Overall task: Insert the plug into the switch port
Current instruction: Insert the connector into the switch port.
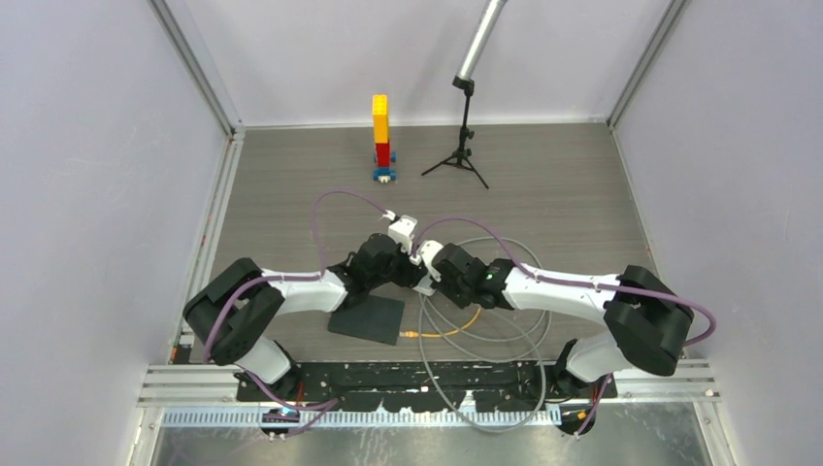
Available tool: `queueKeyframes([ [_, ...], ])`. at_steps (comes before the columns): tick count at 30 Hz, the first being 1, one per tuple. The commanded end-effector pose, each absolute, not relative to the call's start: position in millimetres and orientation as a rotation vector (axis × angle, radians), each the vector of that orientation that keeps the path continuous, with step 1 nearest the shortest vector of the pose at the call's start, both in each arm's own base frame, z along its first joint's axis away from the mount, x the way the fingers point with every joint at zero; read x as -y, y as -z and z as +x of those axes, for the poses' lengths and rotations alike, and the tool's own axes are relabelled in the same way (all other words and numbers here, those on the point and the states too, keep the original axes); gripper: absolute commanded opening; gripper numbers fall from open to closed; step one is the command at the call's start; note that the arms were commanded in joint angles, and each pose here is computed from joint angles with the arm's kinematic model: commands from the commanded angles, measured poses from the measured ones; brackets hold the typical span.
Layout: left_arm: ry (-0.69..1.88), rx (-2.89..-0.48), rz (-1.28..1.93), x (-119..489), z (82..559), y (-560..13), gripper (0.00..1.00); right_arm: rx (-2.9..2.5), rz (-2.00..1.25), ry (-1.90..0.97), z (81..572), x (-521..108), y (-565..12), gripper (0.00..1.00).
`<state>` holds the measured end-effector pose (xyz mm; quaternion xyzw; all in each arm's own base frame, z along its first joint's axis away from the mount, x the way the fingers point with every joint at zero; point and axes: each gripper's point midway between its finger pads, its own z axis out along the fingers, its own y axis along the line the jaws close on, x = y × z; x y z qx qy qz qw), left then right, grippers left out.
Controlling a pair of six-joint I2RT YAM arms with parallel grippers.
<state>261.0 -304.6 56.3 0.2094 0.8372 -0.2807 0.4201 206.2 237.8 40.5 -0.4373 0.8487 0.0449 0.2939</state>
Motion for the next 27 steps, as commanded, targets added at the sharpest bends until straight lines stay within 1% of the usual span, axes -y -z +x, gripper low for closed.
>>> queueKeyframes([
  [1, 0.92, -2.103, 0.687, 335, 215, -71, 0.46, -2.007, -0.952, -0.27, 245, -287, -109, 0.0],
  [5, 0.946, -1.984, 0.624, 340, 227, -122, 0.5, -1.994, -0.986, -0.242, 249, -290, -121, 0.01],
  [8, 0.888, -1.931, 0.57, 327, 235, -154, 0.54, -1.985, -1.003, -0.221, 250, -287, -128, 0.0],
  [10, 0.831, -1.914, 0.535, 313, 238, -165, 0.55, -1.972, -1.014, -0.22, 251, -288, -133, 0.01],
  [17, 0.611, -1.927, 0.384, 250, 239, -178, 0.59, -1.906, -1.019, -0.267, 267, -319, -156, 0.0],
  [22, 0.445, -1.965, 0.221, 204, 240, -179, 0.62, -1.884, -1.001, -0.304, 288, -355, -146, 0.0],
  [27, 0.432, -1.954, 0.135, 185, 234, -186, 0.65, -1.841, -1.024, -0.33, 306, -387, -131, 0.01],
])
